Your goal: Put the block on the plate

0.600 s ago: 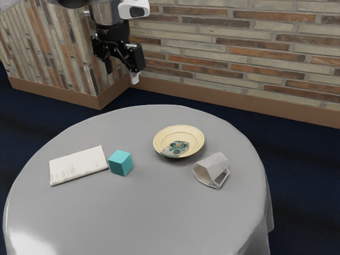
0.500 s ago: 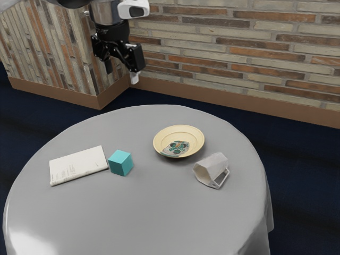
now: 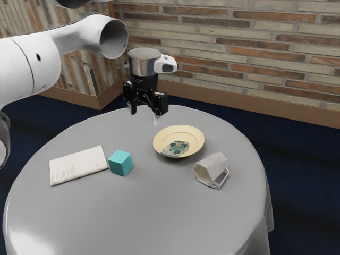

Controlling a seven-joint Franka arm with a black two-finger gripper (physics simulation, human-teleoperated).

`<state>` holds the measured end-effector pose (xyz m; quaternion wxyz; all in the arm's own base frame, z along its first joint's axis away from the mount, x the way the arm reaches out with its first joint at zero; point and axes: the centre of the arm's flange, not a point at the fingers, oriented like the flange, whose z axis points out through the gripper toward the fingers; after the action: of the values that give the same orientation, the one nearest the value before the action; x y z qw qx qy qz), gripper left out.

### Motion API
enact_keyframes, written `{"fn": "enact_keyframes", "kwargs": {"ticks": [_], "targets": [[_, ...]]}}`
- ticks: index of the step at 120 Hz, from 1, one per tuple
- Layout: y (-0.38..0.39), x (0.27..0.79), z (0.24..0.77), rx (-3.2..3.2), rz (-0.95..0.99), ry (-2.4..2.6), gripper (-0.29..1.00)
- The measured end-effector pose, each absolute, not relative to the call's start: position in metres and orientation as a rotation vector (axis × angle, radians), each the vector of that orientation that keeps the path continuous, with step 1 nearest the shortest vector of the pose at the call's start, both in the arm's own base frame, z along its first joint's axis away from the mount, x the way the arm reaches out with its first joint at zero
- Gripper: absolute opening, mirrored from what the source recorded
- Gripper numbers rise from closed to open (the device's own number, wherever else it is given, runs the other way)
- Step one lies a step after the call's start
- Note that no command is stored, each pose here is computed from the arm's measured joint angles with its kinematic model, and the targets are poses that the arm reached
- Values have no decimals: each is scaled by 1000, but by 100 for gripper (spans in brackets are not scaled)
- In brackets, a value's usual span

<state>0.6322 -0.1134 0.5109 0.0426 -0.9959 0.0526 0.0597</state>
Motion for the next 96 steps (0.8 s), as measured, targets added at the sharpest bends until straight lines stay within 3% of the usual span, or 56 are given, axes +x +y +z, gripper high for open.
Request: {"fn": "enact_keyframes", "kwargs": {"ticks": [16, 31, 96], "targets": [[-106, 654, 449, -3069, 236, 132, 70], [-61, 639, 410, -3094, 283, 37, 70], [2, 612, 347, -3112, 341, -58, 70]]}}
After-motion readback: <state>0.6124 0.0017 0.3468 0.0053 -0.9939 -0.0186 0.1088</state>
